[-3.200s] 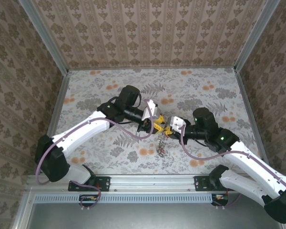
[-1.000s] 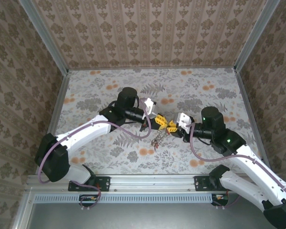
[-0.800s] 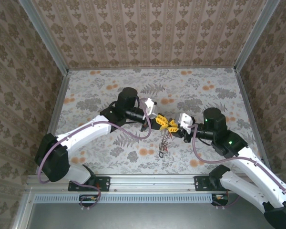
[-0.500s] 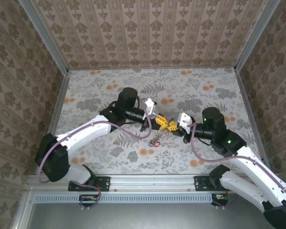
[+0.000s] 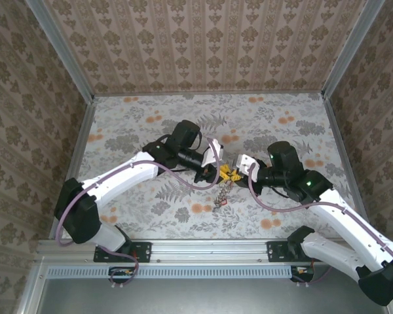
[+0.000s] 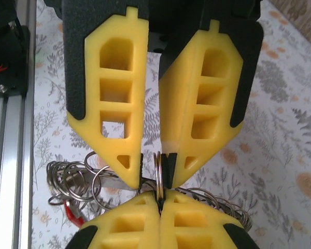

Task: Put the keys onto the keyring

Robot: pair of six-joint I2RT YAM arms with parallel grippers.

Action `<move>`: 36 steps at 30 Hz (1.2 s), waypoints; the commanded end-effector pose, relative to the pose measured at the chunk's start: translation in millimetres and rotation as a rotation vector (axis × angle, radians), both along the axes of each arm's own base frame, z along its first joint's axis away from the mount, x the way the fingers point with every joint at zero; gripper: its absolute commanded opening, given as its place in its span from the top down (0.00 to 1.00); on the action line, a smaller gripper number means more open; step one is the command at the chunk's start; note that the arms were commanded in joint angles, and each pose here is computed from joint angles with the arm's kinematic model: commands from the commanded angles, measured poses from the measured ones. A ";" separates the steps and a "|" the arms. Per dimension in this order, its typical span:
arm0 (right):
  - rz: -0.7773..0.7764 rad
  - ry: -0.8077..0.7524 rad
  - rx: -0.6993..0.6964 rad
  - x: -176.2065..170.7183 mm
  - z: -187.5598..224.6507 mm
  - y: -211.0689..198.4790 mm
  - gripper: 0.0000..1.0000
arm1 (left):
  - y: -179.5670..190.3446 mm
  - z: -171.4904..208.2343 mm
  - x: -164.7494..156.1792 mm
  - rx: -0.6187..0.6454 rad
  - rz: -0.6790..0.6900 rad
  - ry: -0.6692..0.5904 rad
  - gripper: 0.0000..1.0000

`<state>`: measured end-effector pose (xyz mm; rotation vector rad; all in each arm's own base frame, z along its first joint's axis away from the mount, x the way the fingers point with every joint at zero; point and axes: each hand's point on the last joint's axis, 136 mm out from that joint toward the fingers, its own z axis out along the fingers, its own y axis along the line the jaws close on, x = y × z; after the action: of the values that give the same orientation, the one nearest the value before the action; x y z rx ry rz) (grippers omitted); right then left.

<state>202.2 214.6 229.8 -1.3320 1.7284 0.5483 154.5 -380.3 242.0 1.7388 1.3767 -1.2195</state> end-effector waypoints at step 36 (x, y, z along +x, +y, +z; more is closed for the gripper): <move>0.005 -0.108 0.155 -8.9 33.6 -2.5 0.85 | 6.7 41.3 -15.5 -0.241 -0.121 0.014 1.00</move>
<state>195.7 207.8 254.5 -1.2418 1.5985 0.5476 146.9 -377.6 259.5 1.6817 1.2093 -1.3634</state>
